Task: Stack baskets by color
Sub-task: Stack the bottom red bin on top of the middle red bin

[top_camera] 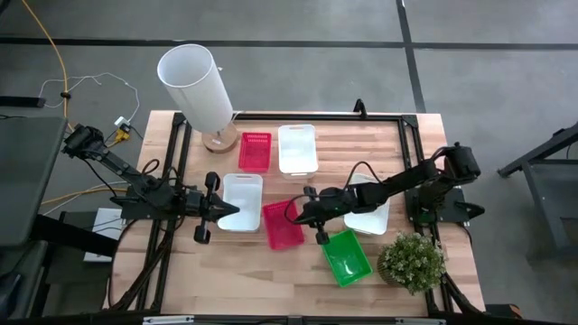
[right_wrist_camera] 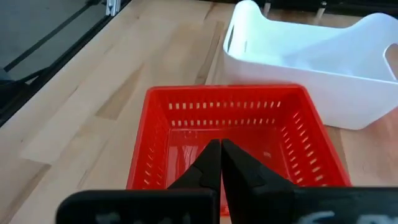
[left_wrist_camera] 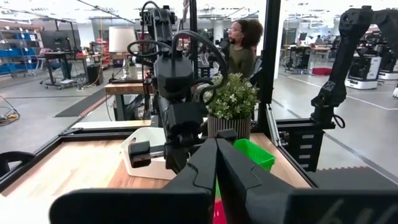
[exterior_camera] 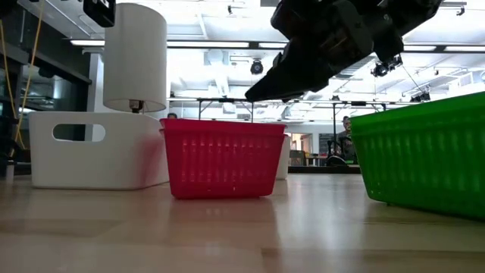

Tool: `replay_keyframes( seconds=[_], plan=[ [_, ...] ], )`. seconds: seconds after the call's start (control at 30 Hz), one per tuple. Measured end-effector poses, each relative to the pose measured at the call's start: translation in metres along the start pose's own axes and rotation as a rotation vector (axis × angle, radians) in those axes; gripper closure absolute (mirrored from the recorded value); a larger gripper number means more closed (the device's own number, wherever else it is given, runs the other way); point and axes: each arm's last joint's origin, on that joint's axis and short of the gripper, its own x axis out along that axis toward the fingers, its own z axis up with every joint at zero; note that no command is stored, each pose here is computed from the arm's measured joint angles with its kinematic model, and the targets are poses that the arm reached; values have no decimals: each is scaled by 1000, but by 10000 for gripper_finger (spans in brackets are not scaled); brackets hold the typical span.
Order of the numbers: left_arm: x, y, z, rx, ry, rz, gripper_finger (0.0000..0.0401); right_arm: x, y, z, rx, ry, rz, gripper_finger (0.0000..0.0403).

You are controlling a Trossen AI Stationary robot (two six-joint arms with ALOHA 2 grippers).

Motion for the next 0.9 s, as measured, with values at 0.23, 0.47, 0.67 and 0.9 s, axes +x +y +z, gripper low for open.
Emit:
replay_keyframes(
  seconds=[0.23,0.47,0.67,0.9],
  plan=[
    [0,0,0,0,0,0,401,1,-2,13,78,-58,-57,403],
    [0,0,0,0,-1,1,401,22,-7,16,106,99,-150,403],
    [0,0,0,0,-1,2,401,44,-12,19,98,266,-232,403],
    [0,0,0,-6,0,1,401,46,-17,33,108,338,-395,403]
  ],
)
